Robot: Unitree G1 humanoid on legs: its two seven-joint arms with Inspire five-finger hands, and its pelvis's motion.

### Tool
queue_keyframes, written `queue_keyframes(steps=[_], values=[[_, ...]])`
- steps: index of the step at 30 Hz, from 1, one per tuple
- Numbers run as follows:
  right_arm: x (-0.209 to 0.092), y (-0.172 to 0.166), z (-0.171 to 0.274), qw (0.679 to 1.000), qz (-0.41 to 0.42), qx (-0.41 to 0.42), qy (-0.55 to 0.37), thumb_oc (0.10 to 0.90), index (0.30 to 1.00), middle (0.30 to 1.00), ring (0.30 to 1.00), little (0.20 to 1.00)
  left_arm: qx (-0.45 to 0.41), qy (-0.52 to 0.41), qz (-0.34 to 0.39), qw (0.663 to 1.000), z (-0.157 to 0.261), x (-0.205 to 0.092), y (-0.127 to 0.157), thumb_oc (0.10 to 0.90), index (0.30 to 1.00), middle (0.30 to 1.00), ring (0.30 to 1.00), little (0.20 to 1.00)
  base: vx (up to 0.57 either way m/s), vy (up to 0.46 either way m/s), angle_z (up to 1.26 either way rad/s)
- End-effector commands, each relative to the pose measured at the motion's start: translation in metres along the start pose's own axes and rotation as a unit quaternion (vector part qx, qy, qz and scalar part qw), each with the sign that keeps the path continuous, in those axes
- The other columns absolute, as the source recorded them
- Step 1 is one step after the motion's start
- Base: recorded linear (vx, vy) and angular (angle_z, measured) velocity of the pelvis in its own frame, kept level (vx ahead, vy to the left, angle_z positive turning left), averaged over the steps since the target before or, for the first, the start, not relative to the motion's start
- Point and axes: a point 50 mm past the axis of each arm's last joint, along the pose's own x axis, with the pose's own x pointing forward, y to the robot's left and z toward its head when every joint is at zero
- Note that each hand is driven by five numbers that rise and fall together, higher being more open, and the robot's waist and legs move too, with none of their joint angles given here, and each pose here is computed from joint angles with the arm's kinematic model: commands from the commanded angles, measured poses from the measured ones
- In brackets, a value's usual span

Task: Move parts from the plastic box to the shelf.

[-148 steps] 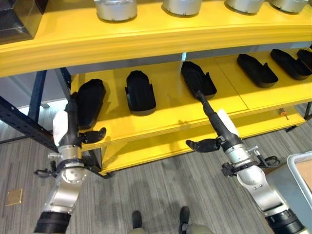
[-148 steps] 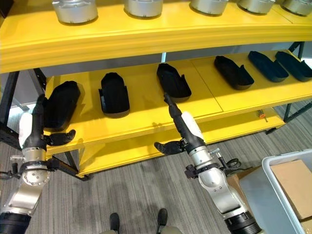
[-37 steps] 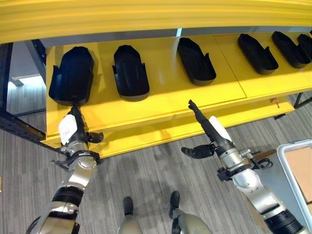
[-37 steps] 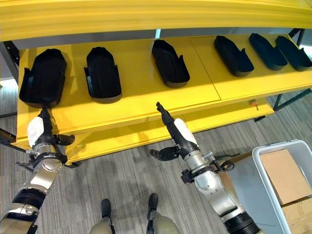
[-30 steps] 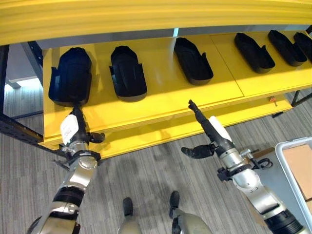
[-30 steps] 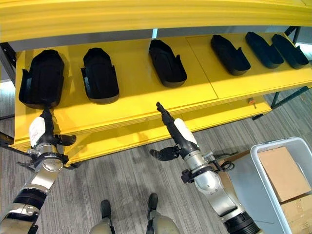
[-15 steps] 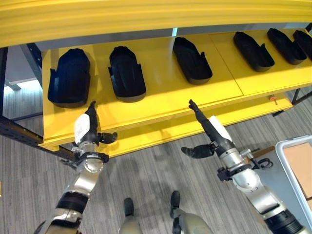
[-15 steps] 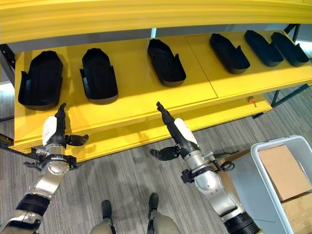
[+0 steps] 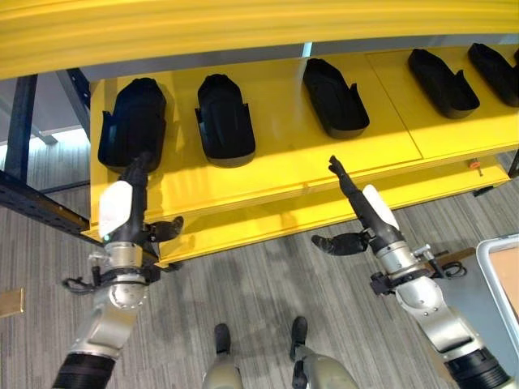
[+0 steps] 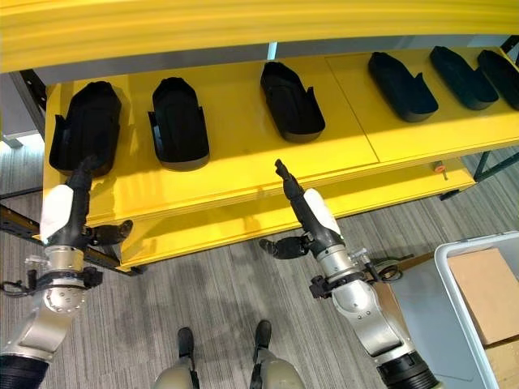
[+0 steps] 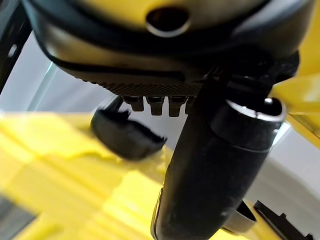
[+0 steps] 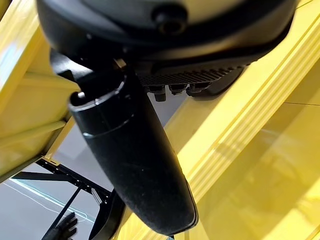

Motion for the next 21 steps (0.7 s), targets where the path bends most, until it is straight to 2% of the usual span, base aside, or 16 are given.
queue_keyframes(steps=[1, 10, 12, 13, 14, 18, 21], values=[[0.013, -0.025, 0.036, 0.992, -0.061, -0.004, -0.115, 0.9, 1.0, 1.0, 1.0, 1.0, 0.042, -0.119, 0.11, 0.986, 0.035, 0.027, 0.043, 0.9, 1.0, 1.0, 1.0, 1.0, 0.0, 0.0, 0.0], [0.013, -0.024, 0.036, 0.991, -0.053, -0.006, -0.12, 0.9, 1.0, 1.0, 1.0, 1.0, 0.124, -0.126, 0.163, 0.971, 0.034, 0.049, 0.069, 0.9, 1.0, 1.0, 1.0, 1.0, 0.0, 0.0, 0.0], [0.013, -0.023, 0.037, 0.991, -0.049, -0.006, -0.124, 0.9, 1.0, 1.0, 1.0, 1.0, 0.165, -0.133, 0.168, 0.963, 0.035, 0.056, 0.075, 0.9, 1.0, 1.0, 1.0, 1.0, 0.0, 0.0, 0.0], [0.013, -0.023, 0.037, 0.991, -0.05, -0.005, -0.124, 0.9, 1.0, 1.0, 1.0, 1.0, 0.166, -0.135, 0.169, 0.962, 0.035, 0.058, 0.075, 0.9, 1.0, 1.0, 1.0, 1.0, 0.0, 0.0, 0.0], [0.014, -0.023, 0.039, 0.99, -0.046, -0.006, -0.131, 0.9, 1.0, 1.0, 1.0, 1.0, 0.226, -0.146, 0.165, 0.949, 0.035, 0.065, 0.08, 0.9, 1.0, 1.0, 1.0, 1.0, 0.0, 0.0, 0.0], [0.014, -0.023, 0.041, 0.989, -0.041, -0.006, -0.14, 0.9, 1.0, 1.0, 1.0, 1.0, 0.298, -0.17, 0.154, 0.927, 0.038, 0.072, 0.084, 0.9, 1.0, 1.0, 1.0, 1.0, 0.0, 0.007, -0.03], [0.015, -0.022, 0.043, 0.989, -0.038, -0.004, -0.144, 0.9, 1.0, 1.0, 1.0, 1.0, 0.326, -0.175, 0.141, 0.918, 0.04, 0.08, 0.085, 0.9, 1.0, 1.0, 1.0, 1.0, 0.0, 0.0, 0.0]])
